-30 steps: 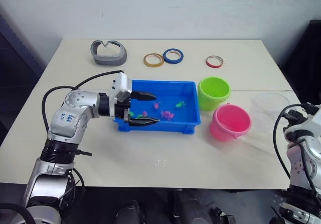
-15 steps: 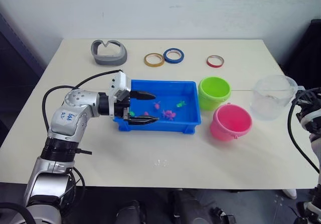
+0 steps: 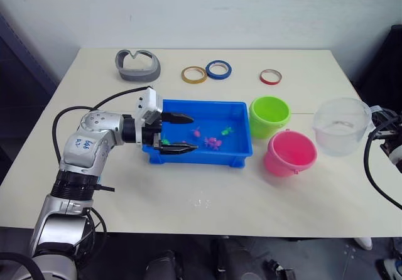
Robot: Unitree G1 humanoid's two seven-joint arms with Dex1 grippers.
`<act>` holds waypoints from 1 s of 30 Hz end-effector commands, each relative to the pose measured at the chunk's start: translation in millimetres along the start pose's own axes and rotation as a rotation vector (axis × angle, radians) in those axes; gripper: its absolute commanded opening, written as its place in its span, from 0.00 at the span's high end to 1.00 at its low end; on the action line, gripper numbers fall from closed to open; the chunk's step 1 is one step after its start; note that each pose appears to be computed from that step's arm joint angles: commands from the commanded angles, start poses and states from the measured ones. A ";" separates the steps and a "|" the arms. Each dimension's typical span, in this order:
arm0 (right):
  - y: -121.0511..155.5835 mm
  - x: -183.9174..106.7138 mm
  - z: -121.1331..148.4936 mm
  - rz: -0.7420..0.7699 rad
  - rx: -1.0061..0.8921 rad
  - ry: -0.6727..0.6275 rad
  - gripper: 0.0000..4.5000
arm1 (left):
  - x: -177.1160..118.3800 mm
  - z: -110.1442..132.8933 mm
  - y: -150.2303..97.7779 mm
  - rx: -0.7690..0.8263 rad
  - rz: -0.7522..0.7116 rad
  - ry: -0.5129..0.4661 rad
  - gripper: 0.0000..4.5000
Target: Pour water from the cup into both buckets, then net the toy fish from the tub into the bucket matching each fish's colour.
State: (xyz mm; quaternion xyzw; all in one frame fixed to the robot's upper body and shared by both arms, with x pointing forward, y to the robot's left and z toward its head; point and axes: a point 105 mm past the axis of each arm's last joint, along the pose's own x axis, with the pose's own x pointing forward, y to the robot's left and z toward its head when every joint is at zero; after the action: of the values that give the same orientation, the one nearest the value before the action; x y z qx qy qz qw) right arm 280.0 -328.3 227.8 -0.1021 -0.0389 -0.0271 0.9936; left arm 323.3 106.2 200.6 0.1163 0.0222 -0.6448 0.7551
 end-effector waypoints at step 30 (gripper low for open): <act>29.3 -7.4 29.3 0.046 -0.576 -0.141 0.98 | -2.0 10.3 -4.2 0.043 -0.035 -0.008 0.00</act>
State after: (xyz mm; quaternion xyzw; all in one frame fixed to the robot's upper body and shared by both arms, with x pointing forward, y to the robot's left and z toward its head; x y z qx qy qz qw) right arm 277.4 -303.4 230.9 -0.3433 -0.0610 -0.0103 0.9372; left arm 320.1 105.4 200.3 0.1123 0.0260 -0.6567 0.7453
